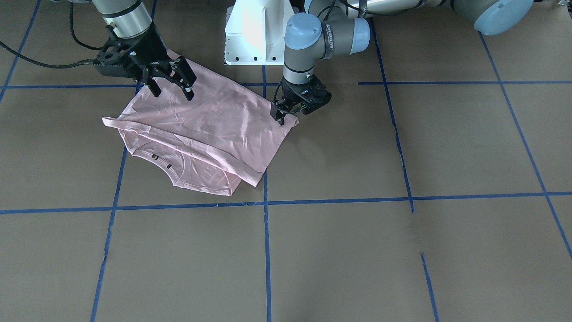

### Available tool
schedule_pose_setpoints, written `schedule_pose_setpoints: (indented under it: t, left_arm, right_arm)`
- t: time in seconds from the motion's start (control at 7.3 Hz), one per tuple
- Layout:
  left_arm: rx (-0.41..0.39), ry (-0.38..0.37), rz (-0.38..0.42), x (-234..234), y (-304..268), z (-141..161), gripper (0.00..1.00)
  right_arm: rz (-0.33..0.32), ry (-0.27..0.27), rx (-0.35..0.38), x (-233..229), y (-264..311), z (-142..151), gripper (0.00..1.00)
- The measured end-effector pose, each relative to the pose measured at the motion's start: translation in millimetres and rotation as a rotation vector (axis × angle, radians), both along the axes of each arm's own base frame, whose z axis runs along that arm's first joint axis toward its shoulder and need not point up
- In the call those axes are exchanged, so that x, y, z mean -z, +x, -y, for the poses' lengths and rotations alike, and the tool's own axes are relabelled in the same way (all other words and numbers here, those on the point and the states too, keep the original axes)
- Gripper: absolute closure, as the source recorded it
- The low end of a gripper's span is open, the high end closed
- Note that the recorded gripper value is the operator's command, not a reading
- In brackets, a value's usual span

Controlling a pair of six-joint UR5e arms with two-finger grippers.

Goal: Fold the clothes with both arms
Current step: 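Release the shirt and lift the right gripper while the left gripper withdraws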

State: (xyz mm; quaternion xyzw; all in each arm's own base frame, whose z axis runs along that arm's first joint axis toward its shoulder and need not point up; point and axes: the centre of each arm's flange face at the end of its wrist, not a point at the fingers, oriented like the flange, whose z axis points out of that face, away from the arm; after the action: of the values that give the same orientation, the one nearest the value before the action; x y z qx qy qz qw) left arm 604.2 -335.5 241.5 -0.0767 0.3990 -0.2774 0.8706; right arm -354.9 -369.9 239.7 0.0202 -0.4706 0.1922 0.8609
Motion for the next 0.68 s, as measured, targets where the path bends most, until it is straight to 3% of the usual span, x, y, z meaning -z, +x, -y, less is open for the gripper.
schedule_pose_setpoints:
  t: [0.14, 0.27, 0.68]
  left_arm:
    - [-0.002, 0.000, -0.003, 1.4, 1.0, -1.9, 0.95]
    - [-0.002, 0.001, -0.004, 2.2, 1.3, -2.5, 1.00]
    - [-0.003, 0.005, -0.012, 4.8, -1.4, -1.9, 1.00]
  right_arm:
    - [-0.001, -0.001, -0.001, -0.6, 0.4, 0.1, 0.00]
    - [-0.003, -0.002, -0.001, -1.5, 0.6, 0.1, 0.00]
    - [-0.007, -0.006, -0.002, -4.2, 1.7, 0.1, 0.00]
